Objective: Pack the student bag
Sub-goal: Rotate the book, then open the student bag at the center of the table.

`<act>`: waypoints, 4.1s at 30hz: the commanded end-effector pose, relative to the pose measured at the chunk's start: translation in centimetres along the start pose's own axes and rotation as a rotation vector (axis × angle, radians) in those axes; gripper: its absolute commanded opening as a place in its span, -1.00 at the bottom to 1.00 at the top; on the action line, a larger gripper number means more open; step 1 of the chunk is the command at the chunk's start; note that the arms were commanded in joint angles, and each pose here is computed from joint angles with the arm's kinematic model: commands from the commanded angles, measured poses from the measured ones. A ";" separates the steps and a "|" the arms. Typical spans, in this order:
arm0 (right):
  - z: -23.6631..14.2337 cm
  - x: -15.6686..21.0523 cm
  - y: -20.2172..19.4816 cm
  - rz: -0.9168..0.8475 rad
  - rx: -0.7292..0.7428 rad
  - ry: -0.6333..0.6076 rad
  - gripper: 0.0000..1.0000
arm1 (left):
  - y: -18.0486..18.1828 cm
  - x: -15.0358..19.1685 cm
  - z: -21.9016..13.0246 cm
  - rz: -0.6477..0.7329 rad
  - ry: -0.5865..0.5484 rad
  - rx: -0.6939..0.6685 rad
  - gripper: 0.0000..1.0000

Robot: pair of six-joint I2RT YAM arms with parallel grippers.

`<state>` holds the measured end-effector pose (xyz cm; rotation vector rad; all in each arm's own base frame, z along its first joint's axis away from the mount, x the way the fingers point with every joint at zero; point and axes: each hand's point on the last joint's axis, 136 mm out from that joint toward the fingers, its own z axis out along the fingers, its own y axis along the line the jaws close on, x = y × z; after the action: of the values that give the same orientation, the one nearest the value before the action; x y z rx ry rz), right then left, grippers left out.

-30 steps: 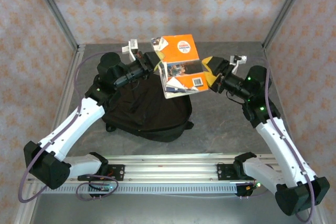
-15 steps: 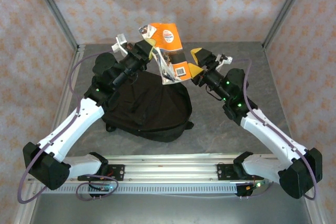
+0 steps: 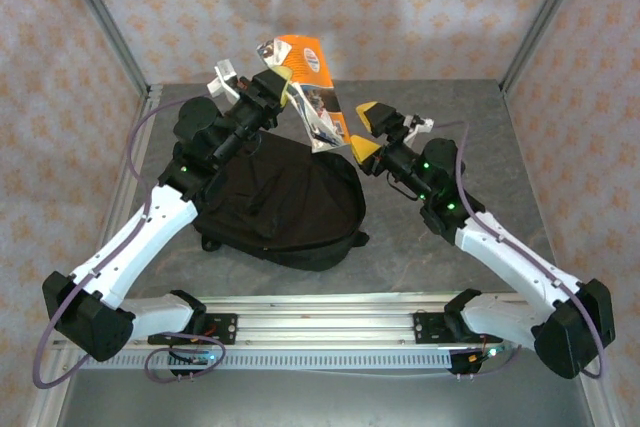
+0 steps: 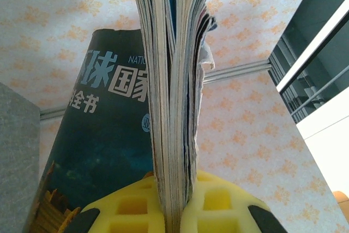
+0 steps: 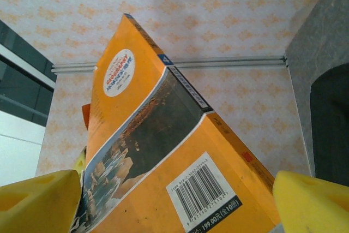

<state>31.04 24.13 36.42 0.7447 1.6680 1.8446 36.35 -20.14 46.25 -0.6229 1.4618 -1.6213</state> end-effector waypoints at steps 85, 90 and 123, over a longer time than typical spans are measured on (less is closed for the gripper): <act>-13.5 -1.7 -2.7 -0.741 0.799 0.034 -1.00 | 19.7 1.7 -7.2 0.526 0.535 -0.863 -1.00; -12.6 -0.1 -3.0 -0.596 0.748 0.112 -1.00 | 17.6 1.9 -6.2 0.413 0.525 -0.709 -1.00; -5.8 1.6 -7.0 -0.082 0.451 0.226 -1.00 | 21.6 14.6 -6.5 0.879 1.005 -1.029 0.67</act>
<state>25.72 21.08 24.45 0.7815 2.4176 1.4085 29.66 -30.99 23.53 0.4052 2.6870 -0.5643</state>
